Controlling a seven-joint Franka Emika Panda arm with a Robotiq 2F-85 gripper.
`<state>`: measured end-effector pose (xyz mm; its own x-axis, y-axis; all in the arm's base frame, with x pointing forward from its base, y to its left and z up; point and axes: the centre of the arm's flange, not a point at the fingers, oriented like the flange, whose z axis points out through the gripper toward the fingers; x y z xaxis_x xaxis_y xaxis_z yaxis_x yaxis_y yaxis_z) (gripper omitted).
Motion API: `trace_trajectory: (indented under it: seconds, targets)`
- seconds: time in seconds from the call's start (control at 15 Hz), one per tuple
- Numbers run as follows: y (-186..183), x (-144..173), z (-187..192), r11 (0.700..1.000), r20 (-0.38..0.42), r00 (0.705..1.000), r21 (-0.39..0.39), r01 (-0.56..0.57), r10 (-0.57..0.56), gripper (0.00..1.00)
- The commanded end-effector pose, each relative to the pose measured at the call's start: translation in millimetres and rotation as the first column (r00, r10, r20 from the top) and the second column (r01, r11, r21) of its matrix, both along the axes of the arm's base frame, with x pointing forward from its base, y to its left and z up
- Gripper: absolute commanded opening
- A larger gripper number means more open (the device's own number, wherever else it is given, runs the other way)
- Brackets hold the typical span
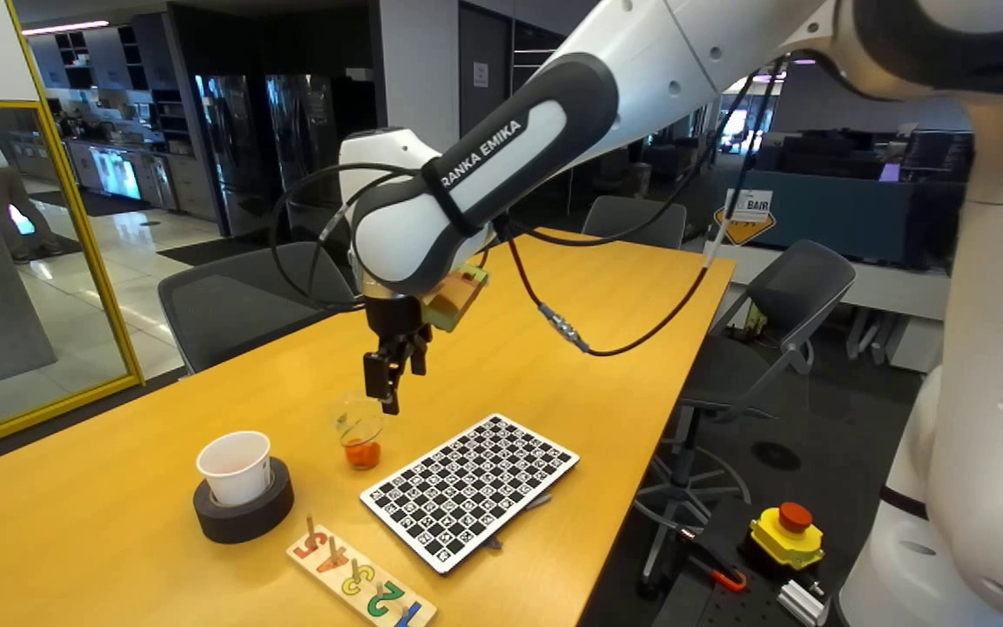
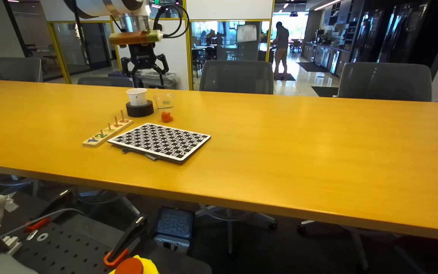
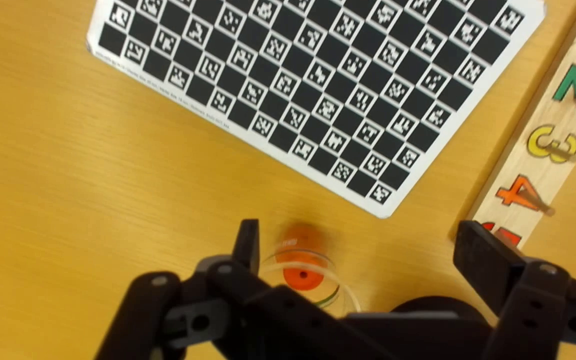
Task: Pick up all the orange objects from the checkers board and the table, and put them in two cups
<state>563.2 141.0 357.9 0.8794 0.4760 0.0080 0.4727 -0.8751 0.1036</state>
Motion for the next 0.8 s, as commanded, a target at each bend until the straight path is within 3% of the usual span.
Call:
trace_trajectory:
  seconds: [0.0,0.27,0.73]
  targets:
    - [-16,-85,31,1.0,0.029,0.999,-0.027,0.014,-0.013,1.0]
    - [-35,-143,46,0.999,0.052,0.998,-0.01,0.03,-0.03,1.0]
    - [-60,-188,73,0.978,0.086,0.976,0.085,0.191,-0.199,1.0]
